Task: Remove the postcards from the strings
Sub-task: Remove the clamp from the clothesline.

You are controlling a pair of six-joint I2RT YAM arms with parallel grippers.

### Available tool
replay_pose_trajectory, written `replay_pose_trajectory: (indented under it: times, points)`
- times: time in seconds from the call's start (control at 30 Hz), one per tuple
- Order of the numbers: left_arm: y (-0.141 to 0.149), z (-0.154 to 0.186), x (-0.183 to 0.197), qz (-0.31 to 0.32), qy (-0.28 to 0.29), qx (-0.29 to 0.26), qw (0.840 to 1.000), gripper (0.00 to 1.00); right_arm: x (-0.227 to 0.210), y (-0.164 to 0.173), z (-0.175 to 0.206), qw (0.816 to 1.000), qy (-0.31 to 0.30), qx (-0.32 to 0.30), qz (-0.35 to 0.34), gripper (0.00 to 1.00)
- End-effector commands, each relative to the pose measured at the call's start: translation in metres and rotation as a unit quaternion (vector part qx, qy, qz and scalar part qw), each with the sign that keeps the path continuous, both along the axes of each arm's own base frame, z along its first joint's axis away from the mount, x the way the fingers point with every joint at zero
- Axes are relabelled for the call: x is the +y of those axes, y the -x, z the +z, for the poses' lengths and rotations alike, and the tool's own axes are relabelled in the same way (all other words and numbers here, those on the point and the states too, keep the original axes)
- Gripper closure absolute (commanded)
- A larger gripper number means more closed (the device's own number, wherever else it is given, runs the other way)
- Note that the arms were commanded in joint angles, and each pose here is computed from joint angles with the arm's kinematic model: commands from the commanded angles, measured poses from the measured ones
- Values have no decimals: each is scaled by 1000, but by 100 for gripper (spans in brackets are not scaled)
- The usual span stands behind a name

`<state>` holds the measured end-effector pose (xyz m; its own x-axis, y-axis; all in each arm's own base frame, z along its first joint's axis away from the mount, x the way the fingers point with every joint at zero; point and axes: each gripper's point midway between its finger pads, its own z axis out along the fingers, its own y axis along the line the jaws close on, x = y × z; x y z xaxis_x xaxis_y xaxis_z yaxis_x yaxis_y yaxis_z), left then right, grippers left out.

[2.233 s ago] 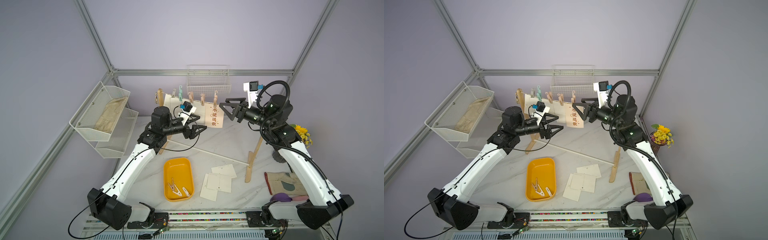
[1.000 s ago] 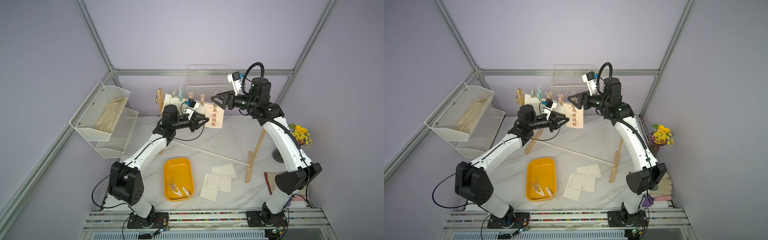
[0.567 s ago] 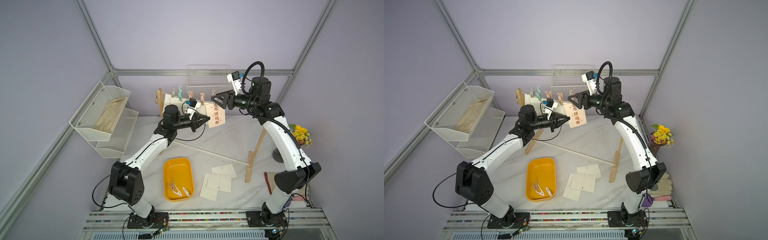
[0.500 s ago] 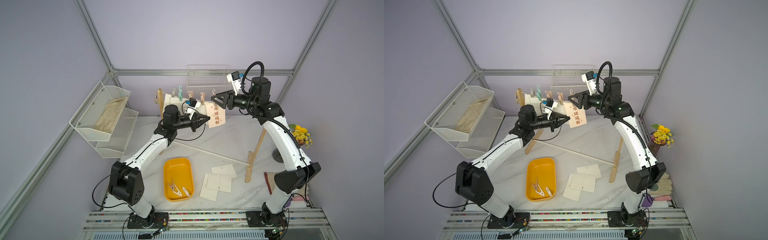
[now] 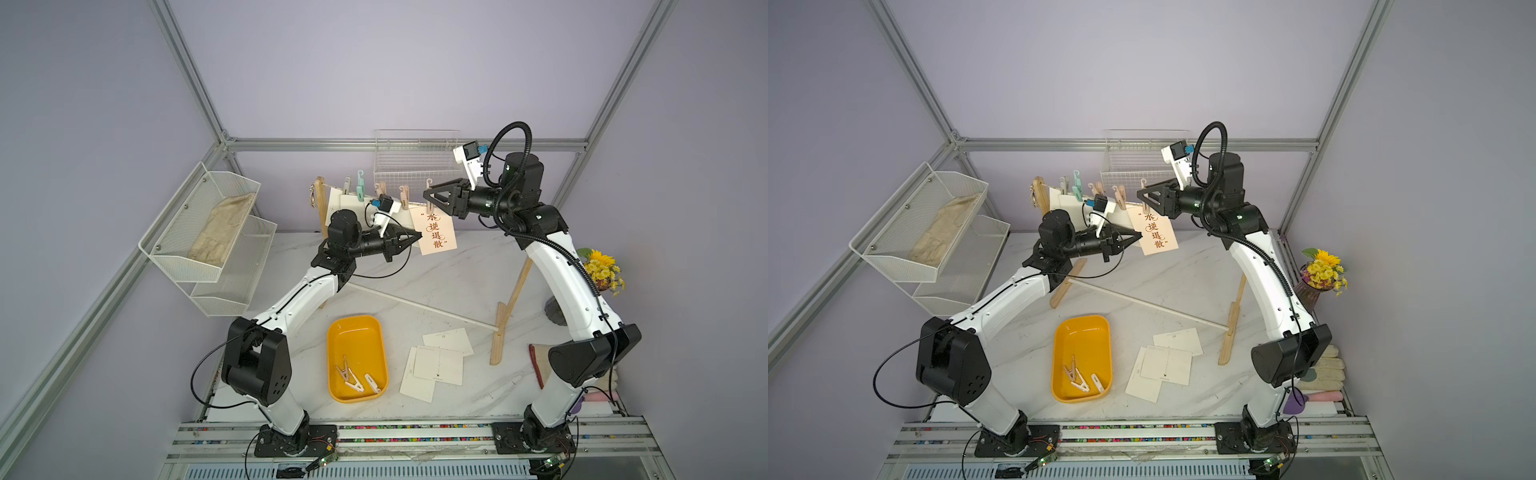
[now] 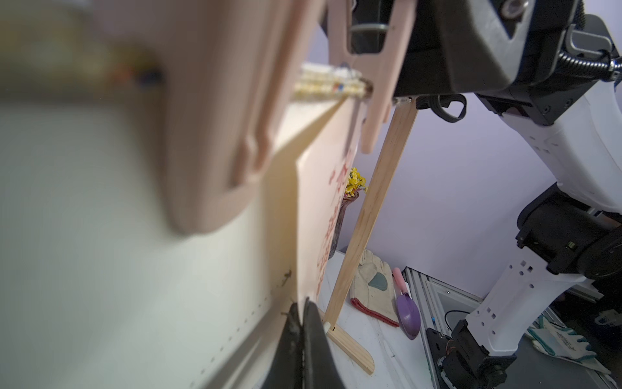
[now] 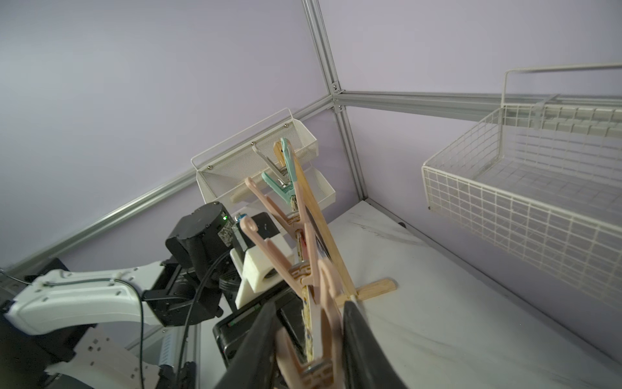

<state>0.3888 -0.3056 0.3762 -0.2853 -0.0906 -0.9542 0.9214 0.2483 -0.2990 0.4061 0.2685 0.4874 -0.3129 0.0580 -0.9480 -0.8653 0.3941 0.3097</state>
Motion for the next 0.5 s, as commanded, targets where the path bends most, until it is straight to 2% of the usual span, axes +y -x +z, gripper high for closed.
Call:
replay_pose_trajectory:
  times: [0.0, 0.47]
  points:
    - [2, 8, 0, -9, 14, -5, 1000, 100, 4, 3, 2, 1000, -6, -20, 17, 77]
    - [30, -10, 10, -11, -2, 3, 1000, 100, -8, 5, 39, 996, -34, -74, -28, 80]
